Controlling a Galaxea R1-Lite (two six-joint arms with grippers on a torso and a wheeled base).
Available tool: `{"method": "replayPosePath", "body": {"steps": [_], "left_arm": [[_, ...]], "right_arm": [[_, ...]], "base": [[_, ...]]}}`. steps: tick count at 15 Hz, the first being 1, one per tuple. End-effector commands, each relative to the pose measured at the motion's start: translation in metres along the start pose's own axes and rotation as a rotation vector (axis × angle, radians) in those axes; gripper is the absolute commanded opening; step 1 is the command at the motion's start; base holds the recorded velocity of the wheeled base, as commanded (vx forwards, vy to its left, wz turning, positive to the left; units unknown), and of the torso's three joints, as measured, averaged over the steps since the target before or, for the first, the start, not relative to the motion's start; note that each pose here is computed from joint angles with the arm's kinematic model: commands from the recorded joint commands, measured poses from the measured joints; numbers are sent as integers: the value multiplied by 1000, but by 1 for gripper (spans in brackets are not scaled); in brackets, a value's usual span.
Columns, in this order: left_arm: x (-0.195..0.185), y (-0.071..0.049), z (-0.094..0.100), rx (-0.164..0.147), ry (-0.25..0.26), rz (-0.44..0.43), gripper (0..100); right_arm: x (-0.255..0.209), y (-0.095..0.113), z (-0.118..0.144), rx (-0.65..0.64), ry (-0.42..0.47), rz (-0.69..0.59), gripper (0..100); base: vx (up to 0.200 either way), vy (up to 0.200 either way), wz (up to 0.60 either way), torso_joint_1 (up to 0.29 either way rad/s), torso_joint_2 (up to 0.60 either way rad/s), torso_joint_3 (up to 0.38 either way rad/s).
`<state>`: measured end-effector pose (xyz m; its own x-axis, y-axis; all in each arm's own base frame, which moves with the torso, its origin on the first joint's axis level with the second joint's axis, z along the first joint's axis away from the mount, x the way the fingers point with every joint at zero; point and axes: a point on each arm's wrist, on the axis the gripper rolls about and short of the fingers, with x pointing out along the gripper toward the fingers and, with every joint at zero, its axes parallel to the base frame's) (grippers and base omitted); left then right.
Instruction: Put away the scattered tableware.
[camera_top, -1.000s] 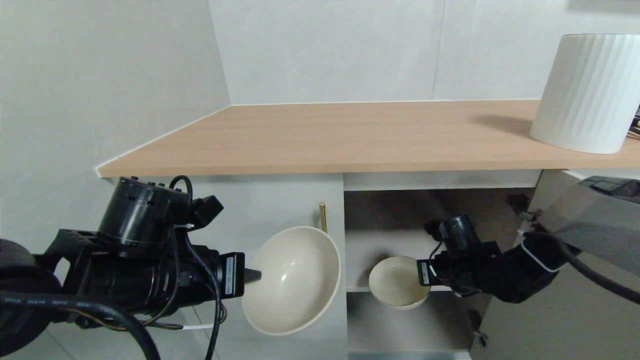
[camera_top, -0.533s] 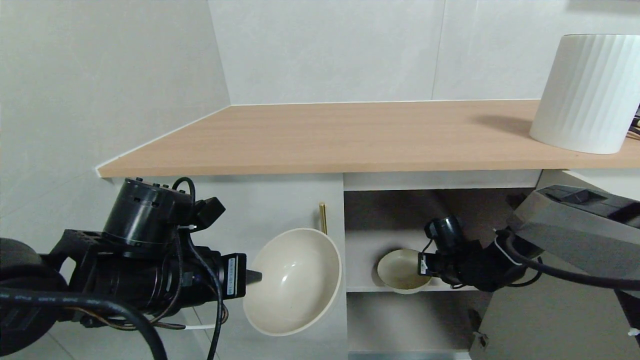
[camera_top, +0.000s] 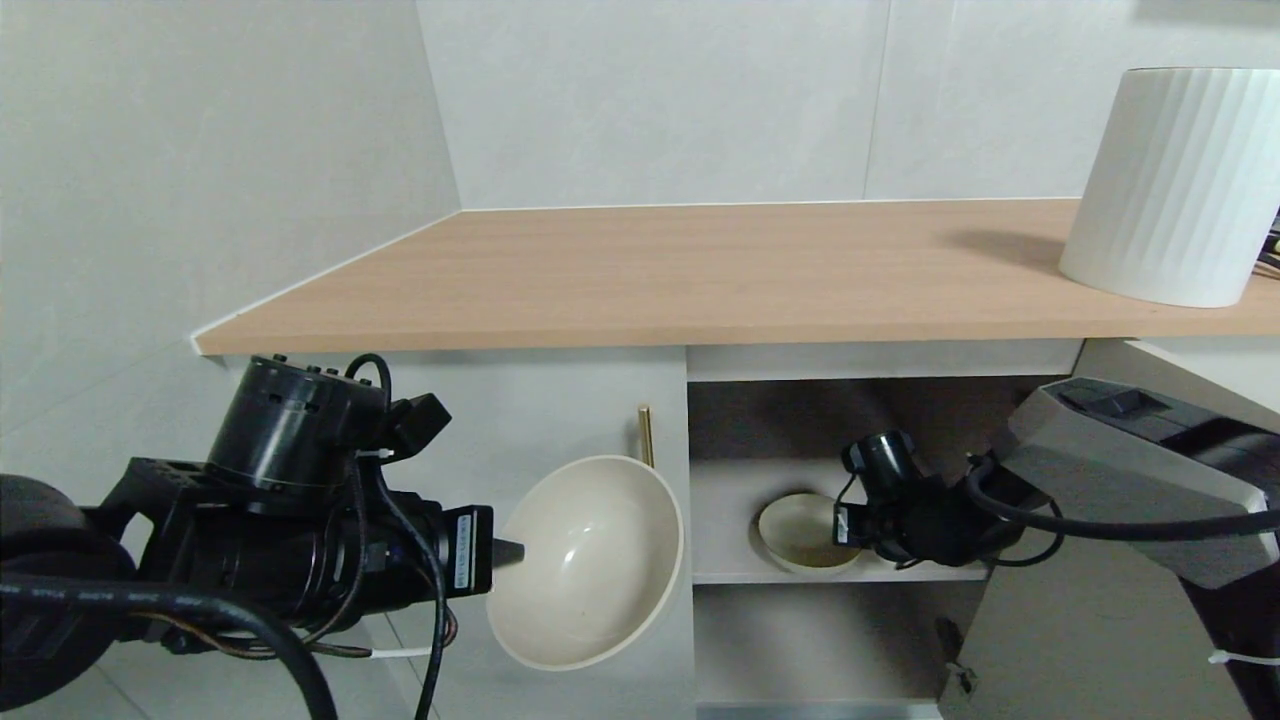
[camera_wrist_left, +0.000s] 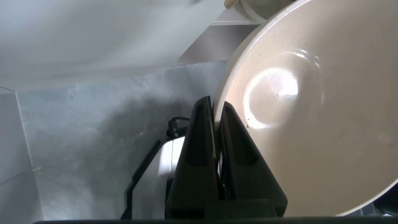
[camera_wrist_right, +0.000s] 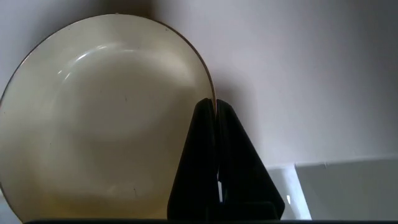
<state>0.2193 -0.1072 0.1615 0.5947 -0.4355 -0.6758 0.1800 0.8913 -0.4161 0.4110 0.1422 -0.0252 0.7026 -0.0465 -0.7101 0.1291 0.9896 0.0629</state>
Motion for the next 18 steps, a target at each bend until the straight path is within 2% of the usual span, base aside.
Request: {"method": "replayPosePath", "body": {"steps": [1,12,13,18], "left_arm": [[0,0,0,-1,0,1,0],[2,0,0,-1,4,3,0],[2,1,-1,-2,7,4,0],[2,1,-1,-2,5,5,0]], "right_arm": [[4,2,1,6,-10,1,0],[14,0,10,31,-58,-47,0],[14,0,10,32,-60,-47,100],[12,0,15,57,-72,-44,100]], "base": [[0,0,0,0,0,0],[0,0,0,0,0,0],[0,0,0,0,0,0],[0,0,0,0,0,0]]}}
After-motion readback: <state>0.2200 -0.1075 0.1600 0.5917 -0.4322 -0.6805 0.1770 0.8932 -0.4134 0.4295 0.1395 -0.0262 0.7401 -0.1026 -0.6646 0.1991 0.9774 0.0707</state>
